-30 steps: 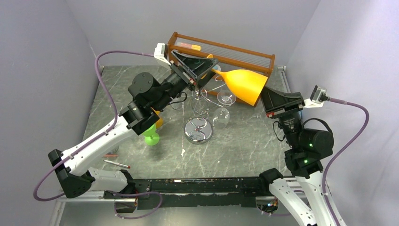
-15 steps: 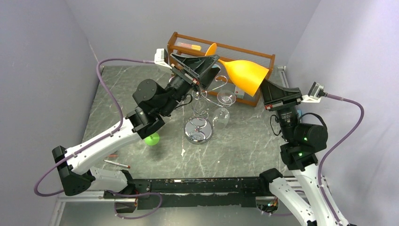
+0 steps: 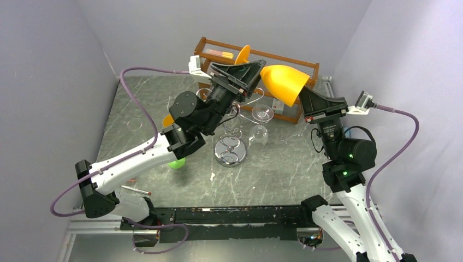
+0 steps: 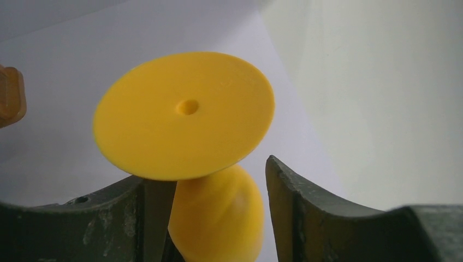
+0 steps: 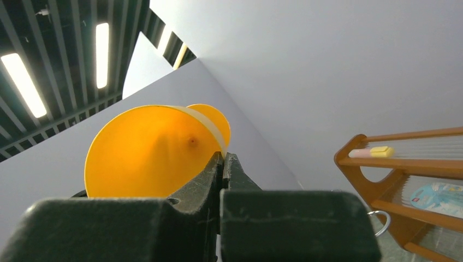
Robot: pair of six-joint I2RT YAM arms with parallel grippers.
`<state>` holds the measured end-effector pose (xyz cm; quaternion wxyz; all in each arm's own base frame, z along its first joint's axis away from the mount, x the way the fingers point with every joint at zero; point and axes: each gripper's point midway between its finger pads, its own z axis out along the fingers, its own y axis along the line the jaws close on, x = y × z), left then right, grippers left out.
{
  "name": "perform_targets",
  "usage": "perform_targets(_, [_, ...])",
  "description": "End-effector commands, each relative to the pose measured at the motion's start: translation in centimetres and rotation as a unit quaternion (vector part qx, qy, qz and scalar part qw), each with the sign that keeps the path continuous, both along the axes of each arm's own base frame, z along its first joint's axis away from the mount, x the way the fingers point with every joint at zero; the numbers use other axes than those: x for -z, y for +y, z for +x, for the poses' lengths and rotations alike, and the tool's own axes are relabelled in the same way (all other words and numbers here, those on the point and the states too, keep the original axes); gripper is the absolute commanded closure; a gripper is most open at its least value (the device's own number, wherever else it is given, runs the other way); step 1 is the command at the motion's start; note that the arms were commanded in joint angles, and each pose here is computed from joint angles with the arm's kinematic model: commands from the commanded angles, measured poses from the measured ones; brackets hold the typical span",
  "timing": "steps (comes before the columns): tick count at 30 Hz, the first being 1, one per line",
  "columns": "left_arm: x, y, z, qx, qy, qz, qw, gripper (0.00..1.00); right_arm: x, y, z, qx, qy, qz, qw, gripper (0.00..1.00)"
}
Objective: Place the wine glass upside down on the wine glass rack
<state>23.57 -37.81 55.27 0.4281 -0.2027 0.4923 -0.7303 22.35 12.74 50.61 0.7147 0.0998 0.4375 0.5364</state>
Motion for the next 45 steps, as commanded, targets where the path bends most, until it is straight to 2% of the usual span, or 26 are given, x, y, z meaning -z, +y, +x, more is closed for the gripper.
perform_targets(1, [-2.4,1.5,0.4,-0.060,0.000,-0.027,0.998,0.37,-1.1,-0.1,-0.6,0.006,-0.030,-0.005,1.000,1.00])
perform_targets(3, [-2.7,1.9,0.2,-0.077,-0.004,-0.034,0.996,0.39,-0.9,0.0,-0.8,0.003,-0.033,-0.011,0.999,1.00])
perform_targets(6, [-3.3,2.0,0.0,-0.087,-0.011,-0.043,0.995,0.46,-0.5,0.1,-0.9,0.003,-0.035,-0.018,0.999,1.00])
perform_targets(15, [-5.1,2.8,-1.4,-0.098,-0.088,-0.040,0.990,0.93,0.2,1.1,-2.1,-0.020,-0.039,-0.061,0.997,1.00])
perform_targets(16, [-5.4,2.7,-1.7,-0.095,-0.101,-0.037,0.990,0.95,0.3,1.1,-2.2,-0.021,-0.036,-0.062,0.997,1.00])
perform_targets(18, [-6.0,2.5,-2.3,-0.087,-0.124,-0.030,0.988,0.95,0.7,0.8,-2.3,-0.018,-0.023,-0.061,0.998,1.00])
perform_targets(22, [-6.2,2.9,-3.4,-0.084,-0.163,-0.019,0.983,0.95,1.8,-0.7,-2.5,0.014,0.014,-0.051,0.998,0.72])
perform_targets(26, [-6.4,3.3,-4.2,-0.096,-0.203,0.027,0.974,0.95,3.3,-1.5,-2.8,0.024,0.078,-0.055,0.995,0.53])
perform_targets(29, [-6.5,4.2,-4.3,-0.117,-0.219,0.053,0.967,0.95,4.4,-1.4,-3.8,0.012,0.100,-0.072,0.992,0.45])
perform_targets(35, [-7.2,4.4,-6.0,-0.120,-0.297,0.120,0.940,0.95,5.9,-4.3,-5.5,0.071,0.158,-0.086,0.981,0.40])
perform_targets(39, [-5.6,4.7,-6.5,-0.120,-0.321,0.177,0.923,0.95,6.0,-6.0,-6.1,0.106,0.232,-0.107,0.961,0.43])
perform_targets(42, [-4.0,4.7,-7.3,-0.100,-0.339,0.208,0.912,0.95,5.9,-6.1,-6.2,0.106,0.275,-0.134,0.946,0.43])
perform_targets(45, [-2.7,3.9,-9.3,-0.054,-0.389,0.237,0.889,0.95,5.1,-5.1,-7.1,0.074,0.277,-0.147,0.947,0.43])
